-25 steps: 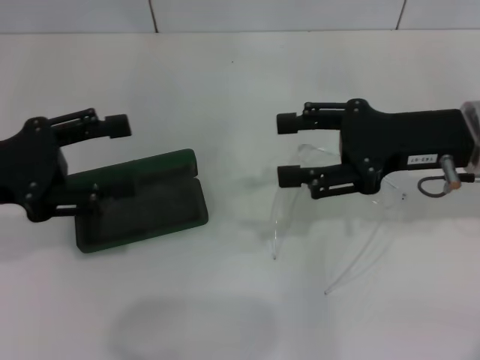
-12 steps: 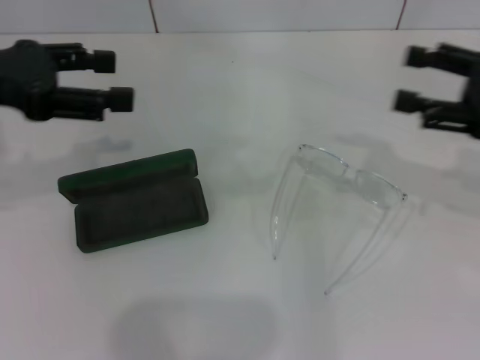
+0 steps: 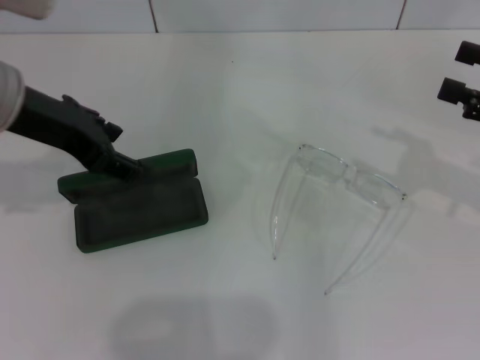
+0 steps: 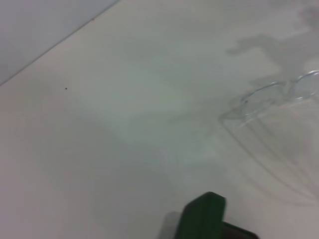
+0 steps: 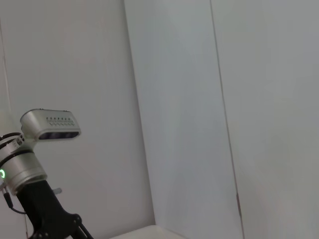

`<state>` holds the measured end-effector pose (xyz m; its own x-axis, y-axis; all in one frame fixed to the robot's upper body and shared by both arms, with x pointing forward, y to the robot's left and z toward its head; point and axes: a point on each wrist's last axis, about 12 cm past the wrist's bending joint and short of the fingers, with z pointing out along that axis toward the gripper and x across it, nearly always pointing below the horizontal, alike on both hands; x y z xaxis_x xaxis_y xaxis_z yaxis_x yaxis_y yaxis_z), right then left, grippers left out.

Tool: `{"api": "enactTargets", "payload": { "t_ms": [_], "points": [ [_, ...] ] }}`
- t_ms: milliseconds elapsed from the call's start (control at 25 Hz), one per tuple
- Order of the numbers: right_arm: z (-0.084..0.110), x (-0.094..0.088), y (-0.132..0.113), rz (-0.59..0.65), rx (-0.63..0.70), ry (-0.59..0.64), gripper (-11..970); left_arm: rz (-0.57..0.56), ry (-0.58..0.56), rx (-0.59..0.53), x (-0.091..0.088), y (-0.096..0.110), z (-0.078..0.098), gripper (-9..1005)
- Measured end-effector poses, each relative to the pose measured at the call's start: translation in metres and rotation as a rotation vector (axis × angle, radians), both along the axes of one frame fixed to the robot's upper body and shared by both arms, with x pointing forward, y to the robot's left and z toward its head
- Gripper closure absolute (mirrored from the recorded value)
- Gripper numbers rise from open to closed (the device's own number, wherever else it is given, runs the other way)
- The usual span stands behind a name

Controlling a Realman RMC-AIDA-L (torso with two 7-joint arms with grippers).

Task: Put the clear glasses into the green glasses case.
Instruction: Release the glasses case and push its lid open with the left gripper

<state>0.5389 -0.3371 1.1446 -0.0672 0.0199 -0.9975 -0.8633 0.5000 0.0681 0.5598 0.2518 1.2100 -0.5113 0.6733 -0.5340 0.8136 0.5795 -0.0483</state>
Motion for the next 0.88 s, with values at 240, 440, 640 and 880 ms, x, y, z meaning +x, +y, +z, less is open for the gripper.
{"api": "enactTargets", "payload": {
  "t_ms": [240, 440, 640, 880],
  "points": [
    [-0.006, -0.002, 0.0, -0.003, 0.003, 0.004, 224, -0.005, -0.032, 0.071, 0.006, -0.011, -0.008, 230],
    [-0.007, -0.003, -0.001, -0.002, 0.003, 0.006, 228, -0.007, -0.019, 0.114, 0.009, -0.013, -0.017, 251],
    [-0.008, -0.005, -0.002, -0.005, 0.001, 0.004, 233, -0.021, -0.026, 0.133, 0.012, -0.019, -0.025, 273],
    [-0.008, -0.005, -0.002, -0.005, 0.0, 0.003, 239, -0.027, -0.037, 0.182, 0.017, -0.022, -0.039, 299]
  ]
}}
